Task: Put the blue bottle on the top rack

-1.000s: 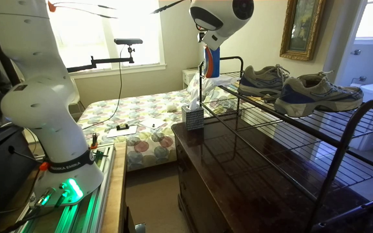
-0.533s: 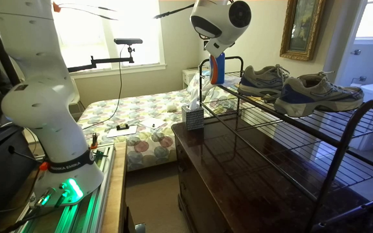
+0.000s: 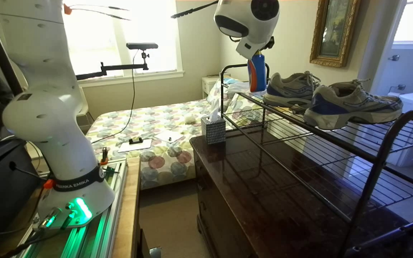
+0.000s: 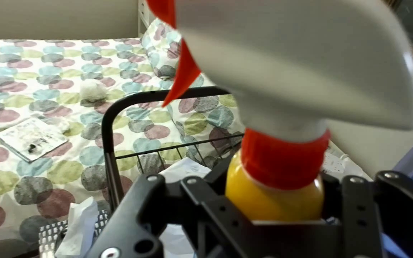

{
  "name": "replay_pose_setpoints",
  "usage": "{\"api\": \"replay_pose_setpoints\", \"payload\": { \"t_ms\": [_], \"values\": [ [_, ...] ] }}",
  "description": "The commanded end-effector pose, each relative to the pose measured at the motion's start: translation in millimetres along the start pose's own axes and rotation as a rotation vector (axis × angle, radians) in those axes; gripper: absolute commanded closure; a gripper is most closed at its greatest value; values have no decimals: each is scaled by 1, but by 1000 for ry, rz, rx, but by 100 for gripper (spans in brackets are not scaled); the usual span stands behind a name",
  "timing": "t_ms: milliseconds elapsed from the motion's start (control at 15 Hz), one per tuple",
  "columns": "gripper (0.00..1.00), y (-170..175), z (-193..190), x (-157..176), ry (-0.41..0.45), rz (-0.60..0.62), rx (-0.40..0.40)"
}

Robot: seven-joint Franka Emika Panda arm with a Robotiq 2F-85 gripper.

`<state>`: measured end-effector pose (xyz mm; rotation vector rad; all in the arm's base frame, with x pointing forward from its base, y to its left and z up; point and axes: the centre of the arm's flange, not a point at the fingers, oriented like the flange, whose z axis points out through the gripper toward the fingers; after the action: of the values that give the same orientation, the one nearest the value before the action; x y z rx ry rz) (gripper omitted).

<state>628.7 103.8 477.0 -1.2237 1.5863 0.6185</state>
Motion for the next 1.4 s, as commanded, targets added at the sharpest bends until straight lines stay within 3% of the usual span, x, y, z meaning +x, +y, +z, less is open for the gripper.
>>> {"api": "replay_pose_setpoints", "payload": {
  "t_ms": [0,400,800,867,933,1333],
  "values": [
    [92,-28,2,-22,-33,-3,100],
    [92,-59,0,-9,-29,99,207],
    [92,-74,7,4,-49,204,224],
    [60,-75,8,5,-48,216,224],
    [42,-76,8,5,-45,221,227],
    [2,-80,-2,-23,-60,203,227]
  ]
}}
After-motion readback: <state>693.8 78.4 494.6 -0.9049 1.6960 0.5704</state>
